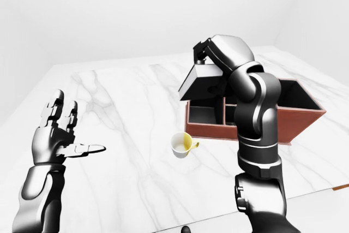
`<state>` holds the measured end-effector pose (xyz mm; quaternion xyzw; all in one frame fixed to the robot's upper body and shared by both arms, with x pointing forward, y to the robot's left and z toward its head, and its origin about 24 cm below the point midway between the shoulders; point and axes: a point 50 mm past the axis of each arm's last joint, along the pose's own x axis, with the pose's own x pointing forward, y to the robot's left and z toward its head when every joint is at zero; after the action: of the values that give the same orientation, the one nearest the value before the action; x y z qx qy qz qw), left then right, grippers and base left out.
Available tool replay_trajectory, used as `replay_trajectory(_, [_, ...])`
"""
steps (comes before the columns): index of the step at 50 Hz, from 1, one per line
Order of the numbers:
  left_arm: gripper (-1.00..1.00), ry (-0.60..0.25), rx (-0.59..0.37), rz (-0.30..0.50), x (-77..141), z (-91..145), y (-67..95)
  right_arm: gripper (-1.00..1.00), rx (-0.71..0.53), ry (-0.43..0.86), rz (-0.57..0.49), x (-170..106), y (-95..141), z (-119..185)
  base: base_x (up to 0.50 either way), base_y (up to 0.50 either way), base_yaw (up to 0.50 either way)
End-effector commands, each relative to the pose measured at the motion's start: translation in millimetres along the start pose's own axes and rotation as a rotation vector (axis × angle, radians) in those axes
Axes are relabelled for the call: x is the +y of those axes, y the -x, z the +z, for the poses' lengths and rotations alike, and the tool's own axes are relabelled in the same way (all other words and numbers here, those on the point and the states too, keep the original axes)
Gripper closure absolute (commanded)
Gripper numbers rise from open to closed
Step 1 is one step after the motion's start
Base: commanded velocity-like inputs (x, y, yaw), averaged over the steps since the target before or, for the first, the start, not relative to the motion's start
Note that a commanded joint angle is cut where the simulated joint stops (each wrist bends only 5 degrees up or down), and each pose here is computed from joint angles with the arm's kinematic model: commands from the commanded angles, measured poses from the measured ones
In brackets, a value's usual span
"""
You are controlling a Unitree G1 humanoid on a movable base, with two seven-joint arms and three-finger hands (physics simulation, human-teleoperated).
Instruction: Pick up the book and place it in the caddy.
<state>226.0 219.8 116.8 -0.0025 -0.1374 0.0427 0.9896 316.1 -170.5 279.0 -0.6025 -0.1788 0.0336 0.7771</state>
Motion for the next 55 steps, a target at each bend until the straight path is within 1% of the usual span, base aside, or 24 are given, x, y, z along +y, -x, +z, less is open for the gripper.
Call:
replay_trajectory(1, [-1.00, -0.001, 0.009, -0.006, -4.1, -2.6, -2.3, 1.00, 0.102, 0.031, -0.027, -11.1, 0.2, -32.7, 0.00, 0.00, 0.00])
replay_trajectory(10, [-1.00, -0.005, 0.004, -0.007, -6.4, -1.8, -4.4, 1.00, 0.128, 0.089, -0.019, -6.2, -6.6, -44.9, 0.00, 0.00, 0.00])
replay_trajectory(12, [-1.00, -0.005, 0.011, -0.007, -6.7, -3.4, -4.9, 1.00, 0.151, 0.115, -0.025, -7.9, -8.1, -50.5, 0.00, 0.00, 0.00])
replay_trajectory(18, [-1.00, -0.007, 0.008, -0.005, -7.4, -2.8, -5.4, 1.00, 0.165, 0.133, -0.024, -6.1, -11.1, -59.1, 0.00, 0.00, 0.00])
replay_trajectory(28, [-1.00, -0.017, 0.008, 0.004, -6.3, -3.0, -8.3, 1.00, 0.164, 0.145, -0.011, 4.6, -15.0, -66.1, 0.00, 0.00, 0.00])
replay_trajectory(43, [-1.00, -0.022, 0.008, 0.005, -9.1, -3.2, -8.6, 1.00, 0.278, 0.153, -0.015, 10.1, -15.1, -99.0, 0.00, 0.00, 0.00])
replay_trajectory(55, [-1.00, -0.020, 0.023, 0.005, -9.9, -6.9, -9.7, 1.00, 0.327, 0.173, -0.015, 11.2, -12.8, -112.2, 0.00, 0.00, 0.00])
